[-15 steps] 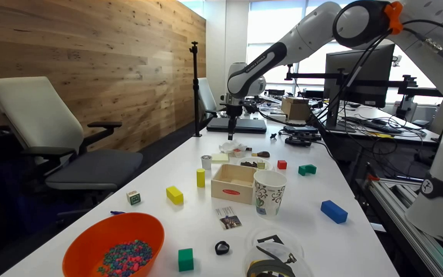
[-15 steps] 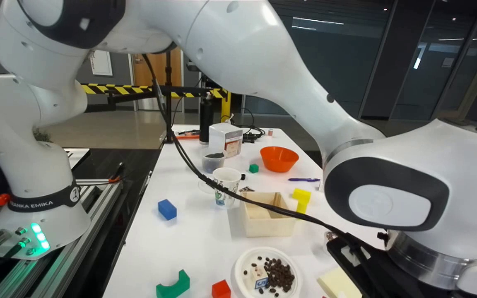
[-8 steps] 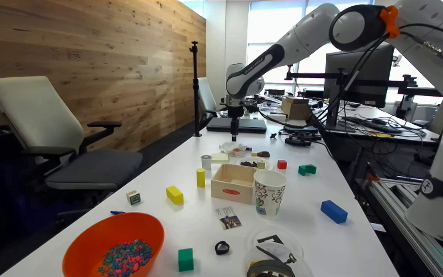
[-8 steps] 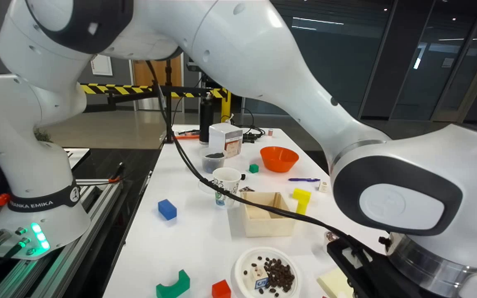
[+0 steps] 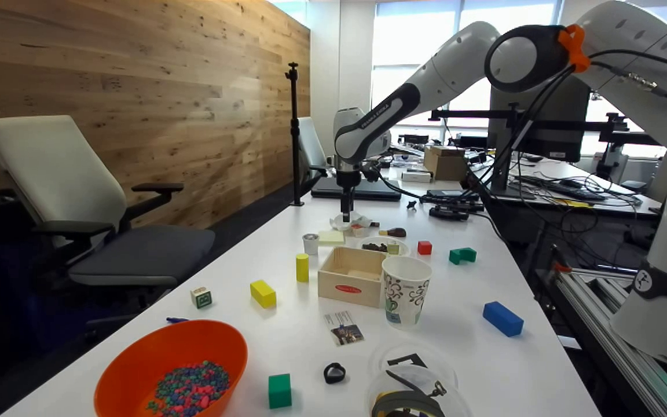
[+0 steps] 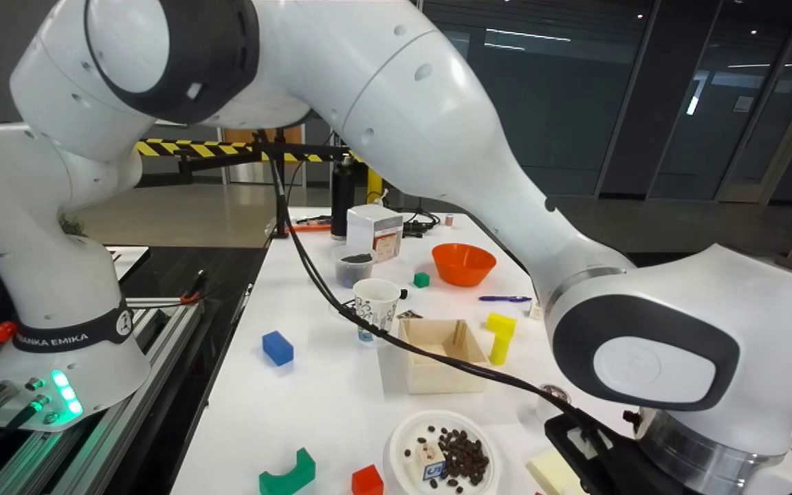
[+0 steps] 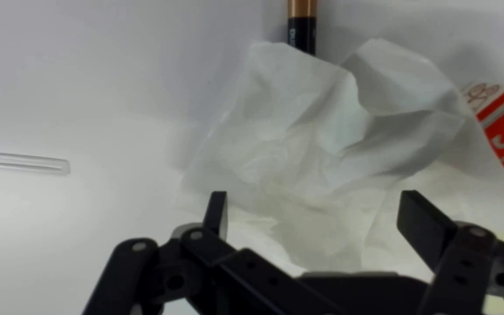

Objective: Lift and drop the paper towels

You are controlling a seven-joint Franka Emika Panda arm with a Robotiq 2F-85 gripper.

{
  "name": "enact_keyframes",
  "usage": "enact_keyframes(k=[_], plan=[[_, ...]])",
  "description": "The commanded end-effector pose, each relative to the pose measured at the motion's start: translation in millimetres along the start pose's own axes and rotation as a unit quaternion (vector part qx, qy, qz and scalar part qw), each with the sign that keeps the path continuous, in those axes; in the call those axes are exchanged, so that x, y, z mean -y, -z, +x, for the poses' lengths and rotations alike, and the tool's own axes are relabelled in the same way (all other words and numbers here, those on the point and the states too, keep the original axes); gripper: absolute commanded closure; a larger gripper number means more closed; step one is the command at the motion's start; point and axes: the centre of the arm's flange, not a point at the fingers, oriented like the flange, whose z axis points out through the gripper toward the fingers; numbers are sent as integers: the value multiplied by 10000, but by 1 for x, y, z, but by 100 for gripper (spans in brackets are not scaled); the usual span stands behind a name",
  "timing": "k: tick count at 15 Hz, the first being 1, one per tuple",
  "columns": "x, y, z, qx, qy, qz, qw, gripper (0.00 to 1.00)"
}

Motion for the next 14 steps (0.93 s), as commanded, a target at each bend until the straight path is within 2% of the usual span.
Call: enact_keyframes(k=[1, 2, 3, 4, 8, 13, 14], plan=[[-4, -9, 13, 8, -60, -161, 9999, 1], [-5, -11, 13, 22, -70, -157, 9998, 7], [-5, -14, 13, 45, -68, -144, 9999, 23], [-6, -16, 13, 53, -64, -144, 9999, 32], [-6, -22, 14, 101, -67, -144, 9998, 60], [-7, -12, 16, 38, -60, -193, 9998, 96], [-8, -8, 16, 27, -60, -184, 9998, 99]])
